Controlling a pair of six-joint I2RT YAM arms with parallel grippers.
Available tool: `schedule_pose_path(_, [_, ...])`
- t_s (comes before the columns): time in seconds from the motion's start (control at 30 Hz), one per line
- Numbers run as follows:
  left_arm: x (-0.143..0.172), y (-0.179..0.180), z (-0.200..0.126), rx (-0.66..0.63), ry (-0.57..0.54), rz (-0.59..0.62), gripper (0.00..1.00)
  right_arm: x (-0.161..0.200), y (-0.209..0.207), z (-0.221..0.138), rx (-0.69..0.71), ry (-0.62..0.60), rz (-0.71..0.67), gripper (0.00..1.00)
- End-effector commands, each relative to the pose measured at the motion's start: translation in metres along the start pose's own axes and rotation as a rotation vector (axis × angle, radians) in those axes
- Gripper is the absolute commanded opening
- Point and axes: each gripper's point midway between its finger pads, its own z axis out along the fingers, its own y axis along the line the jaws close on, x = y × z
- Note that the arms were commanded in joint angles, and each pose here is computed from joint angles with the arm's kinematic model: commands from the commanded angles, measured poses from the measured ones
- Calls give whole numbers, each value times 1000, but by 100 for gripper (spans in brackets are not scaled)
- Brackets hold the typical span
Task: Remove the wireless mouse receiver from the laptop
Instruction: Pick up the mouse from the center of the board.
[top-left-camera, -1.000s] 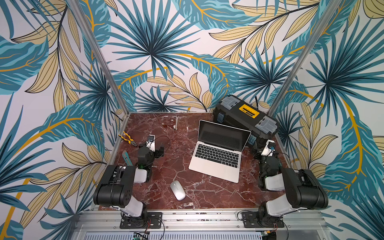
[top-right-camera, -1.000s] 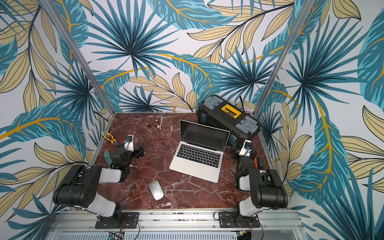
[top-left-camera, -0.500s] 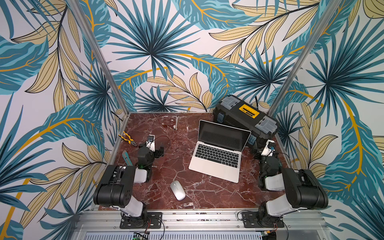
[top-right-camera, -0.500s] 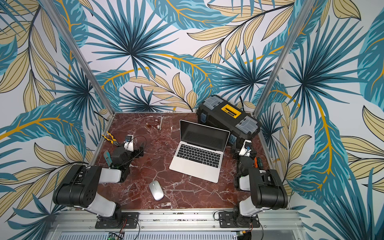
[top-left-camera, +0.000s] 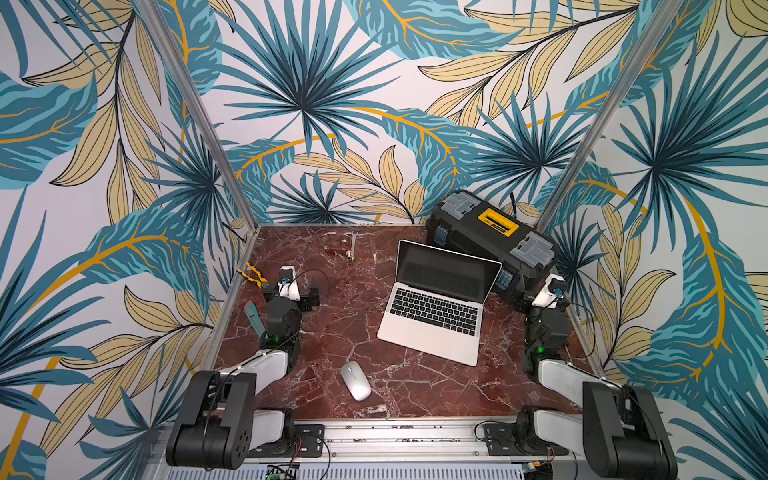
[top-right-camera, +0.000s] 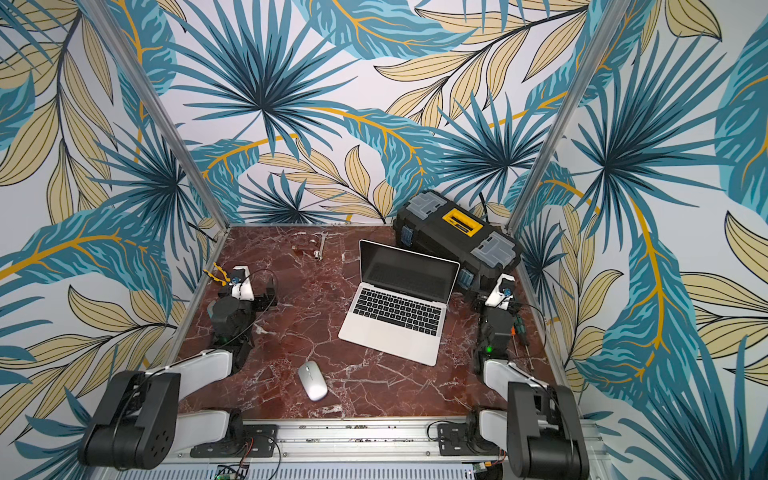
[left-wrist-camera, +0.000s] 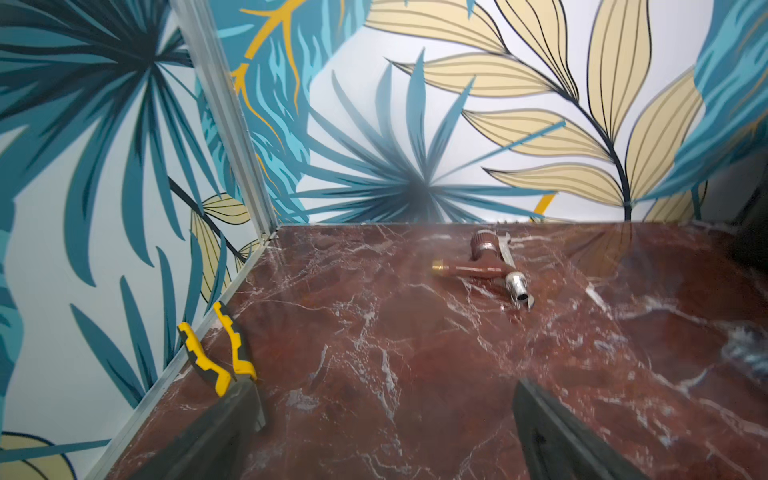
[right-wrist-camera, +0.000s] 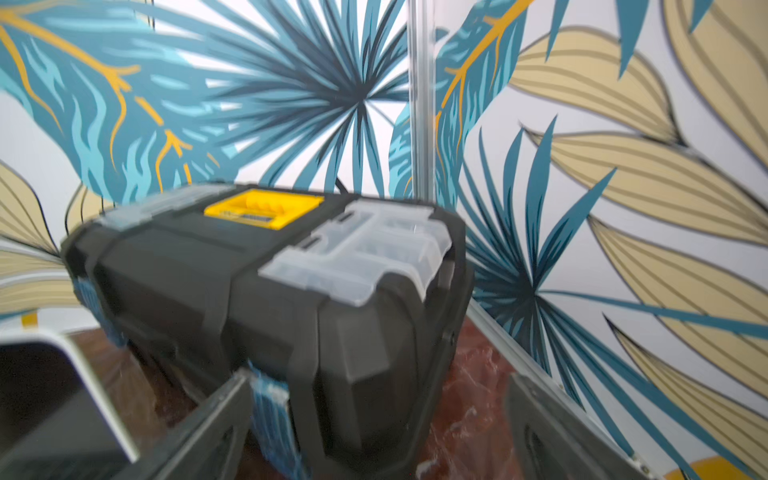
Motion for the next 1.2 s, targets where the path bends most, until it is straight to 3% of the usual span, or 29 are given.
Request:
schedule_pose_path(0.0, [0,25,-5,-156,82,-239,100,10,11,-1,-35,145,103,99])
schedule_pose_path(0.07, [16,32,-9,-201,146,-399,100,9,21,-5,-76,187,155,99])
schedule_pose_path(0.17, [35,4,-8,-35,372,-523,100,11,33,-14,-134,237,178,98])
schedule_pose_path(0.3, [61,-38,-39,68,758,-589,96,16,46,-28,-207,298,206,96])
schedule_pose_path(0.37, [68,-54,-63,60,870,-555,96,18,51,-35,-237,318,216,96])
schedule_pose_path(0.57, [78,-86,-132,22,1005,-424,100,27,62,-44,-296,373,235,94])
schedule_pose_path(0.77, [97,-88,-175,-50,1107,-435,100,29,71,-52,-345,412,242,92])
schedule_pose_path(0.93, [122,-107,-193,-49,1149,-429,100,43,80,-64,-386,497,248,92])
schedule_pose_path(1.17, [144,-131,-193,-113,1176,-394,100,49,87,-76,-436,535,259,91])
